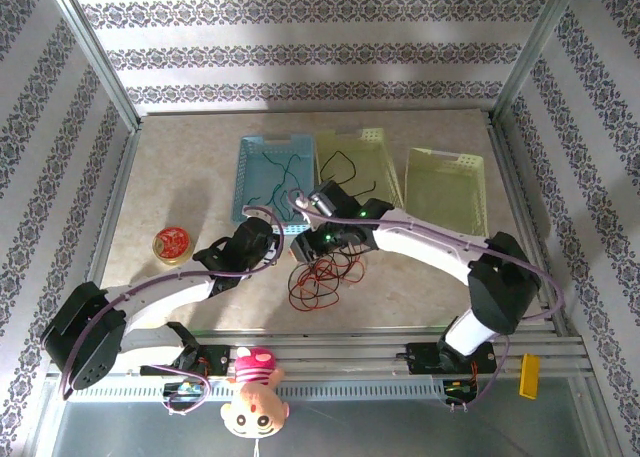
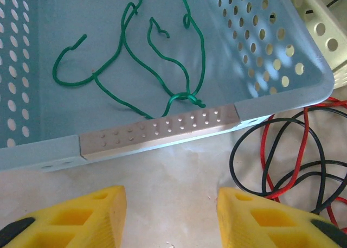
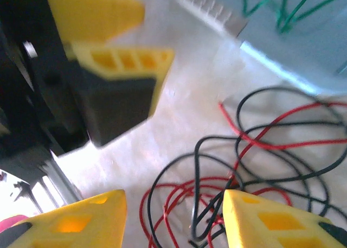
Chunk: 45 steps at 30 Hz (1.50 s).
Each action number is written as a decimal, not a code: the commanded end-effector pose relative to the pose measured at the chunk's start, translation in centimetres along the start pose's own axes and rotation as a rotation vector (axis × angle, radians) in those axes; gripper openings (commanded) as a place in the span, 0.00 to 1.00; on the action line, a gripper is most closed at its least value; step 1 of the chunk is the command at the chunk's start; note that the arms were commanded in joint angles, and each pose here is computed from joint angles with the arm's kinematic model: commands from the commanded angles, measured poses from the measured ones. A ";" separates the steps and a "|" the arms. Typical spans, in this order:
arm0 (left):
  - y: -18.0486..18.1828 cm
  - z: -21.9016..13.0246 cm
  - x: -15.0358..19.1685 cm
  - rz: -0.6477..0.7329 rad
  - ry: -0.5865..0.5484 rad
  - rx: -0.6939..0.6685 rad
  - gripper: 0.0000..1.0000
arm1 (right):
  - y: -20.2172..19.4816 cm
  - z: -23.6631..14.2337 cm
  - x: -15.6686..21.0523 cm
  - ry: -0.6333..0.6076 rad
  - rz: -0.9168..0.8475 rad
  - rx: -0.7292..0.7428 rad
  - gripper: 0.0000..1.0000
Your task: Untangle the cables
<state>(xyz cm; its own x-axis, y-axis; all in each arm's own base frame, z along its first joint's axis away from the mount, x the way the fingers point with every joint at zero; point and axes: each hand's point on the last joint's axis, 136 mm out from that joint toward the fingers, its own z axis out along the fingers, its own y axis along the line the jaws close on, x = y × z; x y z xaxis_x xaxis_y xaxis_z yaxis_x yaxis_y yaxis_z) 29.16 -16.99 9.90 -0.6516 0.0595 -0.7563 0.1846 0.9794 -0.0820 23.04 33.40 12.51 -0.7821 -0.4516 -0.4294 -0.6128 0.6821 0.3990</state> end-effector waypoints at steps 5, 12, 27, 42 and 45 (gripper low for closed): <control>0.8 -0.5 0.3 -0.018 0.006 -0.019 0.48 | -1.2 1.7 2.6 0.100 -0.025 0.055 0.49; 0.6 -0.5 0.4 -0.022 0.010 -0.008 0.49 | -1.3 2.7 3.4 0.130 -0.014 0.039 0.40; -2.1 -0.2 0.9 0.011 0.034 0.144 0.49 | -1.4 -3.8 -2.1 -0.160 -0.018 0.080 0.00; -4.6 0.8 1.7 0.006 0.087 0.256 0.49 | 0.7 -17.5 -9.9 -0.608 0.018 -0.026 0.00; -4.8 0.9 1.8 0.004 0.089 0.268 0.49 | 1.0 -19.3 -10.6 -0.664 0.029 -0.057 0.00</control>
<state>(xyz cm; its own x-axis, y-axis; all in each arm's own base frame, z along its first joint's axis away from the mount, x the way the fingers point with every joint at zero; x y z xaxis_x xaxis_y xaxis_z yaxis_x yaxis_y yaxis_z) 27.16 -21.06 7.55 -0.7305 0.1046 -0.6749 0.3457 0.9089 -0.2333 28.58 27.63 28.70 -0.6265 -0.0639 -0.7768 -0.5808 0.7030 0.4105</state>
